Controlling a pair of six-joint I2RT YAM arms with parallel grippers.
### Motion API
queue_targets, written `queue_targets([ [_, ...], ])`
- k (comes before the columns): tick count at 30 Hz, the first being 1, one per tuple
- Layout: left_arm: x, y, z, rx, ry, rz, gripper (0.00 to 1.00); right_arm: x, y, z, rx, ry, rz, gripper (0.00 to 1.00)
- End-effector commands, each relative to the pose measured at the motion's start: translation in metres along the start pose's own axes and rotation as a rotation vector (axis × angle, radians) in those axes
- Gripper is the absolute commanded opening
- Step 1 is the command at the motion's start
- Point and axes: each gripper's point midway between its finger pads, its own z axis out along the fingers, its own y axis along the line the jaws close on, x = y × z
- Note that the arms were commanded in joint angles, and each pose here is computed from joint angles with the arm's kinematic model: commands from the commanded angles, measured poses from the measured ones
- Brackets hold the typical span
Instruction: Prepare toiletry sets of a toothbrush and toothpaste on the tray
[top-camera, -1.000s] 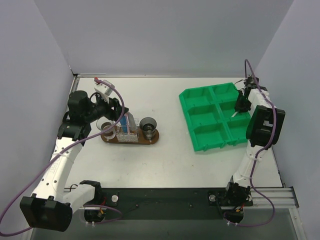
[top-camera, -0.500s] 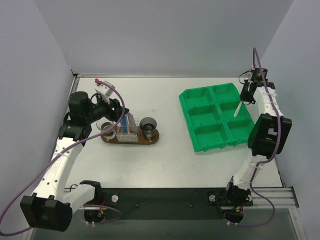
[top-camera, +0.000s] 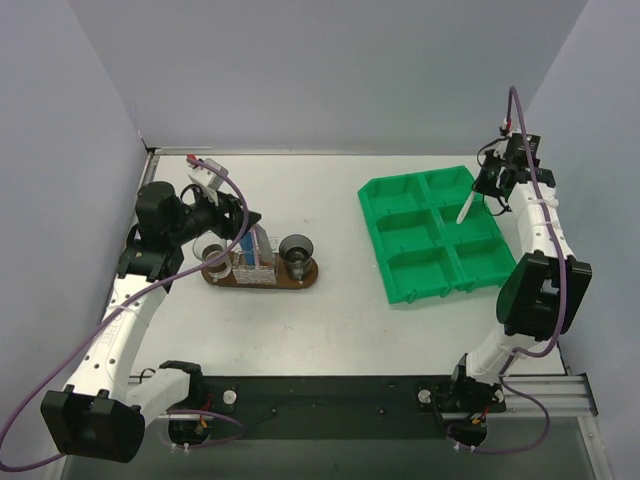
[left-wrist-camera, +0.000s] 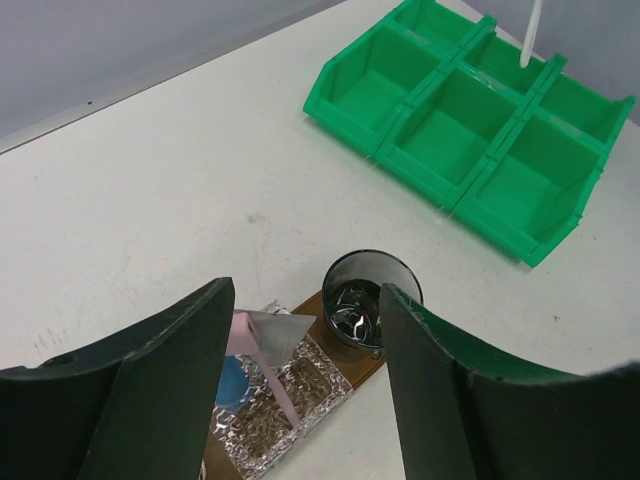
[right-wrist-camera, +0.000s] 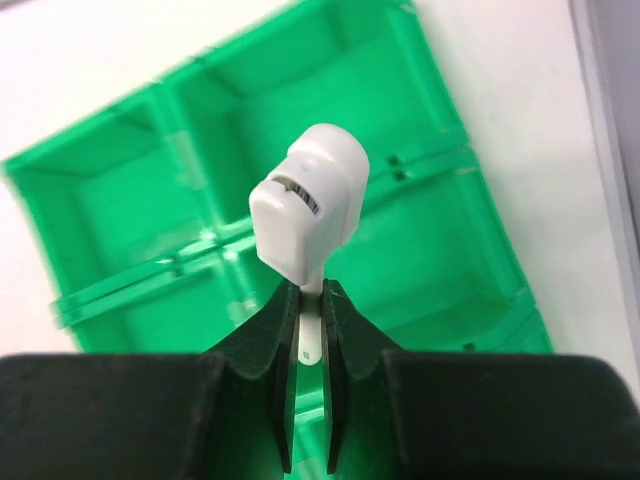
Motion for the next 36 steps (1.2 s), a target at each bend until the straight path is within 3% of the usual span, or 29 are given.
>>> queue_targets([
  [1, -0.037, -0.012, 0.001, 0.064, -0.102, -0.014, 0.70, -0.044, 0.052, -0.055, -0.220, -0.181, -0.051, 0.00],
  [6, -0.054, -0.033, 0.004, 0.193, -0.134, -0.054, 0.69, -0.045, 0.113, -0.095, -0.520, -0.199, -0.123, 0.00],
  [12, -0.069, -0.064, 0.012, 0.339, -0.116, -0.093, 0.69, -0.009, 0.192, -0.161, -0.873, -0.175, -0.371, 0.00],
  [19, -0.082, -0.108, 0.021, 0.445, -0.128, -0.035, 0.69, 0.043, 0.253, -0.234, -1.095, -0.202, -0.624, 0.00],
  [26, -0.086, -0.143, 0.032, 0.558, -0.156, -0.013, 0.69, 0.082, 0.287, -0.284, -1.275, -0.178, -0.753, 0.00],
  [36, -0.085, -0.173, 0.045, 0.688, -0.157, -0.036, 0.69, 0.124, 0.306, -0.310, -1.464, -0.056, -0.782, 0.00],
])
